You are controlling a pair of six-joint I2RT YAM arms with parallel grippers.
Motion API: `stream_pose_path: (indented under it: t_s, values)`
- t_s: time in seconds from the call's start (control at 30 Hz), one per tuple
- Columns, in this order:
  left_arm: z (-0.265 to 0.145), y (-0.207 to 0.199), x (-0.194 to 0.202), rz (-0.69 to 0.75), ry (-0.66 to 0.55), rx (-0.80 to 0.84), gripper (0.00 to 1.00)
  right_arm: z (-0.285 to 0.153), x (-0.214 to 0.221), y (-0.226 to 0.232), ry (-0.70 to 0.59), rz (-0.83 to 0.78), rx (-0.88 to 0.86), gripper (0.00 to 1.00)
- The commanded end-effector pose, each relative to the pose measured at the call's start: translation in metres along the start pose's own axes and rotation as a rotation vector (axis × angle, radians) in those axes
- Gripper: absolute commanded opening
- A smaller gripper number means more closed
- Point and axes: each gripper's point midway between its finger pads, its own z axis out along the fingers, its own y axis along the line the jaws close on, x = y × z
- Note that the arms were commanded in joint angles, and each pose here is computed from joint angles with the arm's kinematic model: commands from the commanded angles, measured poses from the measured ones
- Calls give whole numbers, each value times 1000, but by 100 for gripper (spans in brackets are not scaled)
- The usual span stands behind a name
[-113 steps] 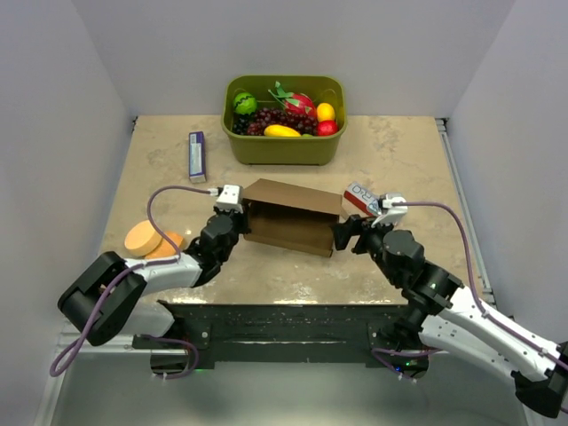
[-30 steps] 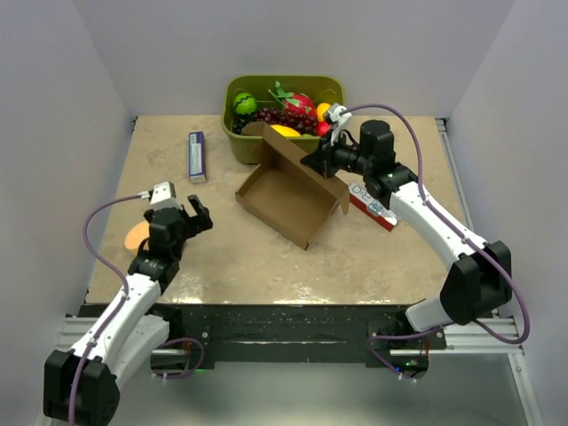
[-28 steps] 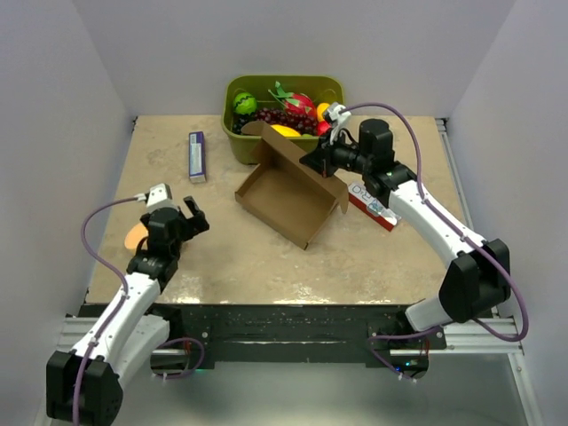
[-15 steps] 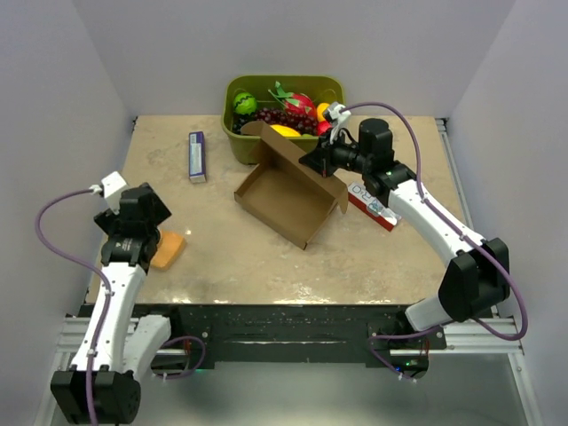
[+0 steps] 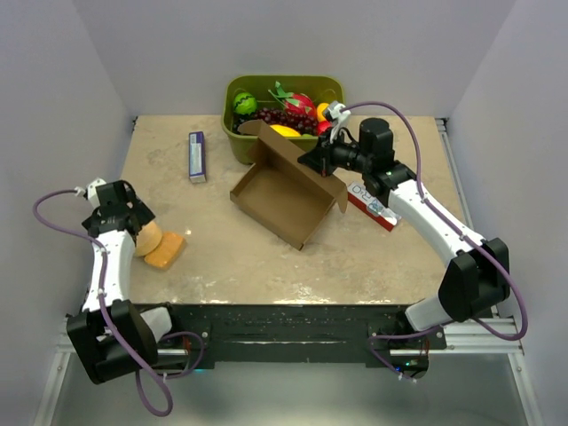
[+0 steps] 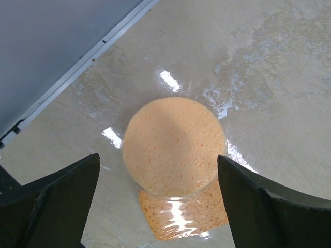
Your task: Fold the paper box
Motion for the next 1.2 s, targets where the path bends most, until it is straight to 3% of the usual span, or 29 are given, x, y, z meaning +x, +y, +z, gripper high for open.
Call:
stream_pose_path:
  t_s: [0.0, 0.53, 0.87, 0.97, 1.1, 1.17]
  values:
    - [16, -11, 18, -15, 53, 85, 100, -8, -25, 17, -68, -21, -57, 0]
    - [45, -22, 54, -39, 118, 134, 100, -5, -21, 18, -64, -13, -75, 0]
    - [76, -17, 53, 22, 160, 41, 100, -9, -26, 23, -76, -26, -91, 0]
    - [80, -21, 57, 46, 179, 68, 90, -8, -26, 23, -78, -25, -93, 0]
    - [79, -35, 58, 91, 186, 153, 53, -8, -25, 23, -80, -20, -95, 0]
    - [74, -43, 54, 106, 167, 210, 45, -8, -25, 23, -81, -20, -91, 0]
